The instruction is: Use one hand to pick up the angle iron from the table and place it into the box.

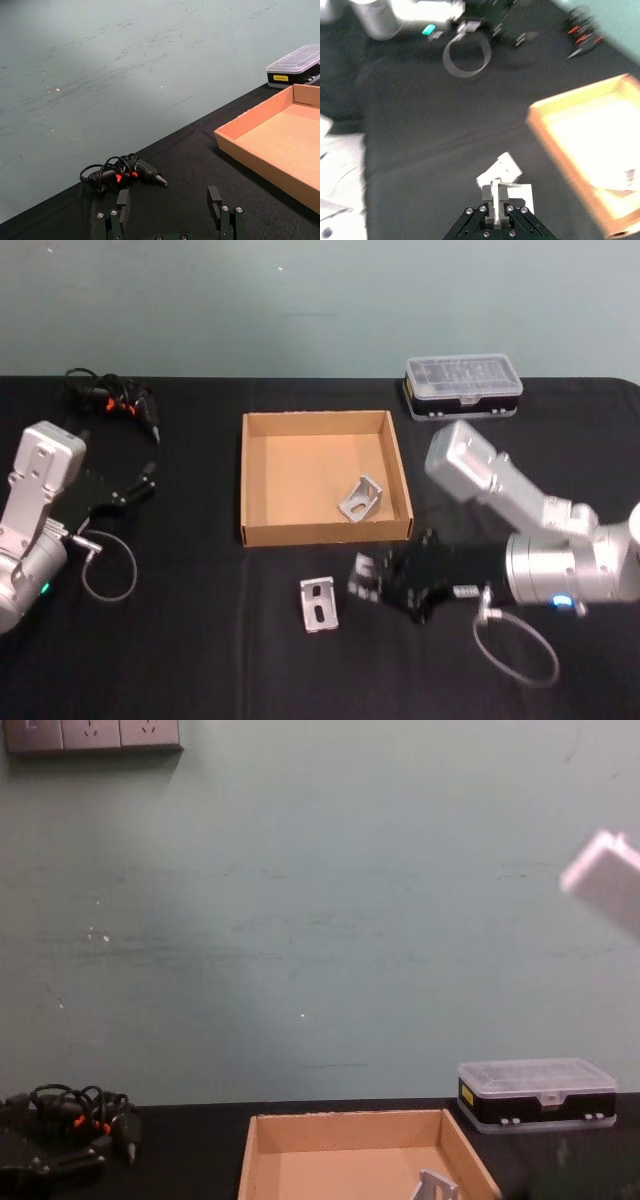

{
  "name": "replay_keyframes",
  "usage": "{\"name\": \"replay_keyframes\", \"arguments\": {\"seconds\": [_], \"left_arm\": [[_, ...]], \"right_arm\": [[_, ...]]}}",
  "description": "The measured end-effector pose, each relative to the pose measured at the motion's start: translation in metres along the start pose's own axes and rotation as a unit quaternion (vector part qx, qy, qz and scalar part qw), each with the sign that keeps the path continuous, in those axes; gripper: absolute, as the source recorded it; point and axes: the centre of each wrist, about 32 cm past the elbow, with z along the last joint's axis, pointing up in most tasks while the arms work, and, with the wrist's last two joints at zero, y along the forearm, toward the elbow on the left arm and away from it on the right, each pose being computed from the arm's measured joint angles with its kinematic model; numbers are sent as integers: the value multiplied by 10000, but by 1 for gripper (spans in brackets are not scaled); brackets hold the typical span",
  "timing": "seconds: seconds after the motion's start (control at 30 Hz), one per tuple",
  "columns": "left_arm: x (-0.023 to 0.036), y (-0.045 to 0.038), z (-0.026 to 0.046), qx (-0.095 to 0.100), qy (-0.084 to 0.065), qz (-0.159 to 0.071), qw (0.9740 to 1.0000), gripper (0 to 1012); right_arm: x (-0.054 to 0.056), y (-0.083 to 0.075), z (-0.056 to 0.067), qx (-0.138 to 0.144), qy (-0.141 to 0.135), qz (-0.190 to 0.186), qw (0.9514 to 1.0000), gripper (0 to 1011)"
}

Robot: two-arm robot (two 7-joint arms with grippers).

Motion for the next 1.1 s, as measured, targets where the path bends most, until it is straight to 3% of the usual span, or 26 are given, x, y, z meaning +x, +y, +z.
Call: {"name": "replay_keyframes", "arguments": {"seconds": [0.2,0.4,0.7,1.1], "left_arm": [[0,0,0,0,0,0,10000,1011],[0,0,0,0,0,0,10000,1011],[0,0,0,0,0,0,10000,1011],[0,0,0,0,0,0,10000,1011]], "right_arm": [[151,32,96,400,80,-502,9979,58],[370,268,133,643,259,-744,9948,58],[618,614,135,581,415,-860,9937,58],[776,963,110,351,509,-814,9948,58]]}}
